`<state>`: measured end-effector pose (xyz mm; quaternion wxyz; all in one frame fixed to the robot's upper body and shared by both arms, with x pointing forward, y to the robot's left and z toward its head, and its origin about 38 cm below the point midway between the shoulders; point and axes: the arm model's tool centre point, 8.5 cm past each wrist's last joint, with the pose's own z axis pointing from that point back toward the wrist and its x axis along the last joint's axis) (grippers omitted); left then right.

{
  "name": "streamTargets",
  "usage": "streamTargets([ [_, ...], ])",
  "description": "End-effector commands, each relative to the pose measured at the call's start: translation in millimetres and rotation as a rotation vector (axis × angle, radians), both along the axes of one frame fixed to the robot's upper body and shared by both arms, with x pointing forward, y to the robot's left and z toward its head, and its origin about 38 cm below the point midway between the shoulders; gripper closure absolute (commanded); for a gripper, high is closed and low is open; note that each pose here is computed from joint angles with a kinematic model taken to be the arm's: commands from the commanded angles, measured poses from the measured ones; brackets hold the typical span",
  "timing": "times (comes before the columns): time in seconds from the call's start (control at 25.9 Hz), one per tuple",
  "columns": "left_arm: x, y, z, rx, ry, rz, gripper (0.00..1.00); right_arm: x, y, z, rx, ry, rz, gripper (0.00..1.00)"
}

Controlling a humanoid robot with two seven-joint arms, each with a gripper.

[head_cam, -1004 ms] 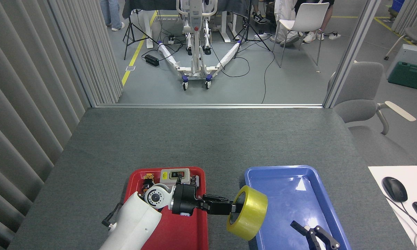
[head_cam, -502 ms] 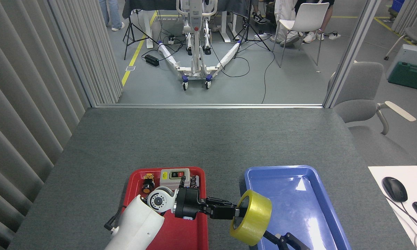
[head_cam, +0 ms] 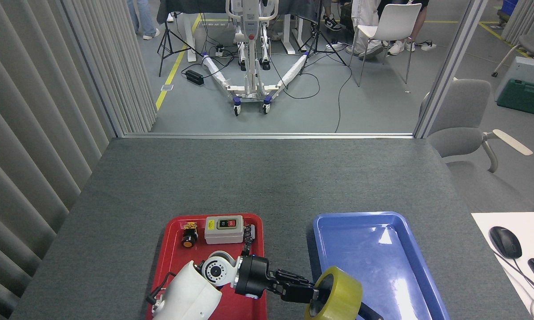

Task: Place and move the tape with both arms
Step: 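Bring the right gripper up under the held tape roll, then release the tape roll from the left gripper into the blue tray, then grasp the tape roll with the right gripper and slide it nearer the robot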

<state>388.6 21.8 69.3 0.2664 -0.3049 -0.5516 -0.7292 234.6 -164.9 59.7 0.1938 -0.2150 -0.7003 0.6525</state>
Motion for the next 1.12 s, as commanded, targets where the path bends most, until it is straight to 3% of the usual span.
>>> streamTargets([
  [0.0, -3.2, -4.6, -2.7, 0.005, 0.003, -0.007, 1.00, -3.6, 4.4, -2.9, -0.014, 0.004, 0.016, 0.41],
  [0.08, -3.3, -4.6, -3.0, 0.008, 0.001, -0.007, 0.97, -4.1, 4.0, -3.4, -0.015, 0.006, 0.016, 0.62],
  [0.23, 0.4, -1.1, -2.3, 0.011, 0.001, 0.004, 0.63, -3.6, 1.6, -3.2, -0.022, 0.003, 0.017, 0.89],
  [0.31, 12.2, 5.1, 7.8, -0.021, -0.008, 0.044, 0.47, -2.1, -1.2, -3.3, -0.029, 0.002, 0.010, 0.99],
  [0.35, 22.2, 10.3, 17.9, -0.050, -0.026, 0.082, 0.36, -1.7, -2.1, -3.1, -0.029, 0.001, 0.008, 1.00],
  [0.42, 33.9, 17.0, 29.4, -0.089, -0.046, 0.136, 0.02, -1.0, -3.1, -2.5, -0.026, -0.001, 0.003, 1.00],
  [0.62, 60.2, 65.2, 41.1, -0.162, -0.079, 0.325, 0.01, 6.1, -24.7, 0.3, -0.042, -0.013, -0.062, 1.00],
  [0.85, 55.4, 128.1, 17.3, -0.096, -0.029, 0.530, 0.01, 20.2, -58.6, 5.2, -0.097, -0.037, -0.123, 1.00],
  [0.93, 59.2, 164.9, 19.7, -0.098, -0.146, 0.701, 0.01, 37.7, -64.8, 11.2, -0.119, -0.064, -0.123, 1.00],
  [1.08, 41.7, 227.8, 24.1, 0.094, -0.579, 1.014, 0.01, 85.3, -89.5, 22.5, -0.190, -0.085, -0.271, 1.00],
])
